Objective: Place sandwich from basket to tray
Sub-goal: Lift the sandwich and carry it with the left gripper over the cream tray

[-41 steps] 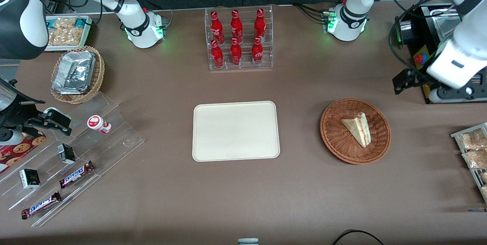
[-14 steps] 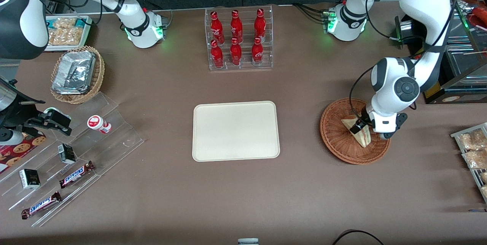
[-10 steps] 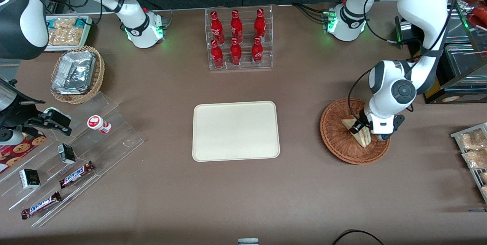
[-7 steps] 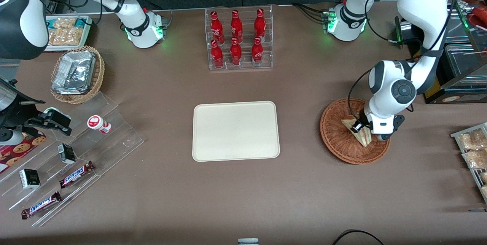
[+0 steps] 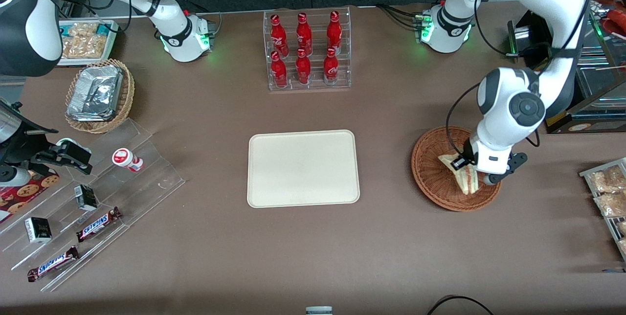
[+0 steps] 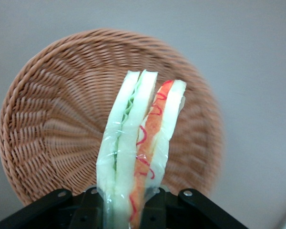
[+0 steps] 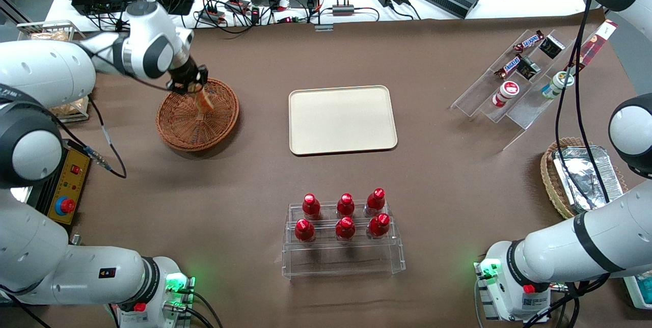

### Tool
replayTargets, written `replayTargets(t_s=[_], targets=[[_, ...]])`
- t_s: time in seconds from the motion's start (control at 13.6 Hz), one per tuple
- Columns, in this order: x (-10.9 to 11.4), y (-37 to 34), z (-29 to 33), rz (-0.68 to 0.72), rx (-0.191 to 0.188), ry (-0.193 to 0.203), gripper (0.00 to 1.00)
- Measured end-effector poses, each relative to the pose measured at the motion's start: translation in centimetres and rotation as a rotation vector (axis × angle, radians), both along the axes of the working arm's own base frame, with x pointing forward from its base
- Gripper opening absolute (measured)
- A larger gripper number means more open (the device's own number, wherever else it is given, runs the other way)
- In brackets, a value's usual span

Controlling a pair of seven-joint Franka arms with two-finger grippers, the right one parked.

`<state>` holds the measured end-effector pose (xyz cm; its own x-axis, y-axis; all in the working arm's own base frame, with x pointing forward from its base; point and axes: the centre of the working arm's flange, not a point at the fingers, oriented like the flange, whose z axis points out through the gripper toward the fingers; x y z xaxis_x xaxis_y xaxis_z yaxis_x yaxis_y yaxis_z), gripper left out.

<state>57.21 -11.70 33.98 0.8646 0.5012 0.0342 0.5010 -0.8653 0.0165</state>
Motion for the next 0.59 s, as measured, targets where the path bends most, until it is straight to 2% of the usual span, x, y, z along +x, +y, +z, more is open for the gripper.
replayTargets(t_s=[0.22,0.37,0.59], targets=[[0.3,-7.4,6.3,-0.149,-0.014,-0.018,0.17],[-0.4,-12.4,8.6,-0.264,-0.025,-0.038,0.17],[-2.2,-20.5,9.1,-0.385,-0.04,-0.019,0.17]])
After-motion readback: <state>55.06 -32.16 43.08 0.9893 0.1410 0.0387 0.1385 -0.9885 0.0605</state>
